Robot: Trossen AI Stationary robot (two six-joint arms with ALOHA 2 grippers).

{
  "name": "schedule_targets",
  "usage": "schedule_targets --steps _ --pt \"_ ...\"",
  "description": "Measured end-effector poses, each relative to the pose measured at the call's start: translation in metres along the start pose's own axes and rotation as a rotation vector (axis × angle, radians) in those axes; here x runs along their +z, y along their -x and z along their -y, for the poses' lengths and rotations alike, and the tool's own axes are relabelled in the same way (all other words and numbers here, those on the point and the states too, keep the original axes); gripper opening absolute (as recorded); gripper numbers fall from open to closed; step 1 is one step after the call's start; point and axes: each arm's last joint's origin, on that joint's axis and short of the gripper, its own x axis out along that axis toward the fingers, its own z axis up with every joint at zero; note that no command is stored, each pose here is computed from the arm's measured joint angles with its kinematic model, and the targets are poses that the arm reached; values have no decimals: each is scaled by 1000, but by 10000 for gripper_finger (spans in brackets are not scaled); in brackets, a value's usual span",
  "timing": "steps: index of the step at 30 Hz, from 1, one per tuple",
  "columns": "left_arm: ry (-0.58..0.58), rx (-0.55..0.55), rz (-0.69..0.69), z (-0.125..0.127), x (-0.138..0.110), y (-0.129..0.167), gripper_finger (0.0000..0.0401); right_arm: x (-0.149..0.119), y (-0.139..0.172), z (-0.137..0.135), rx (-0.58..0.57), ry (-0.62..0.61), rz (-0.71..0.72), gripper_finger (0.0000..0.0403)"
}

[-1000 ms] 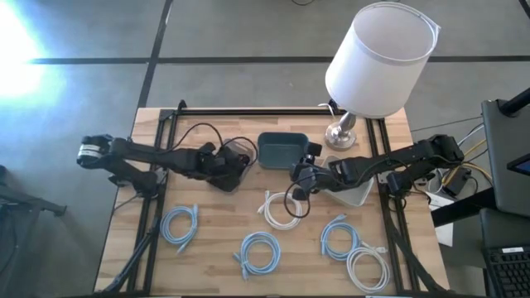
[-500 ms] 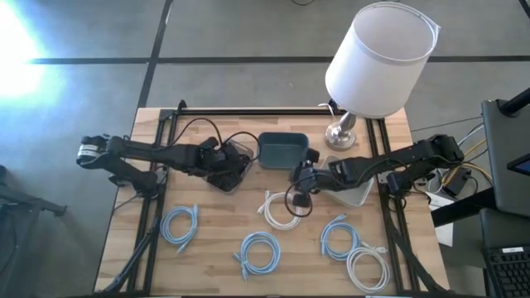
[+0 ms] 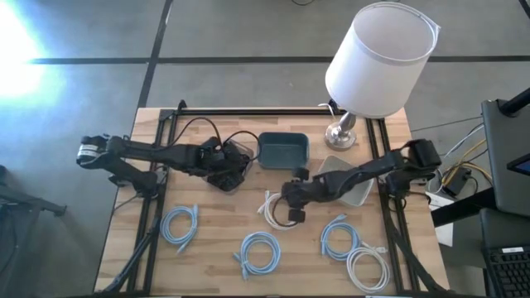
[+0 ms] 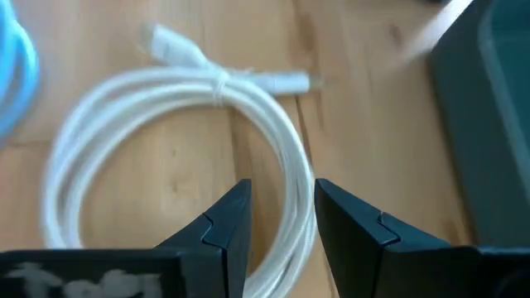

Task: Sort HDMI cables
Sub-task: Put the top white HDMI cable into the blue bin

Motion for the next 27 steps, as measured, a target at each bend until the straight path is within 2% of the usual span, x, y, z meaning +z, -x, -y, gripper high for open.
schedule_targets --steps 7,12,16,23,27 --pt "0 -6 -2 0 0 0 152 -6 -33 5 -65 -35 -168 128" --pt "0 -6 -2 0 0 0 152 -7 -44 9 -81 -52 -200 126" --pt "1 -7 -1 0 0 0 152 -6 -42 9 -75 -23 -195 105" --pt "0 -7 -2 0 0 0 151 -2 -31 13 -80 -1 -177 28" --pt "-1 -5 -4 0 -1 0 152 3 -18 14 -78 46 -187 25"
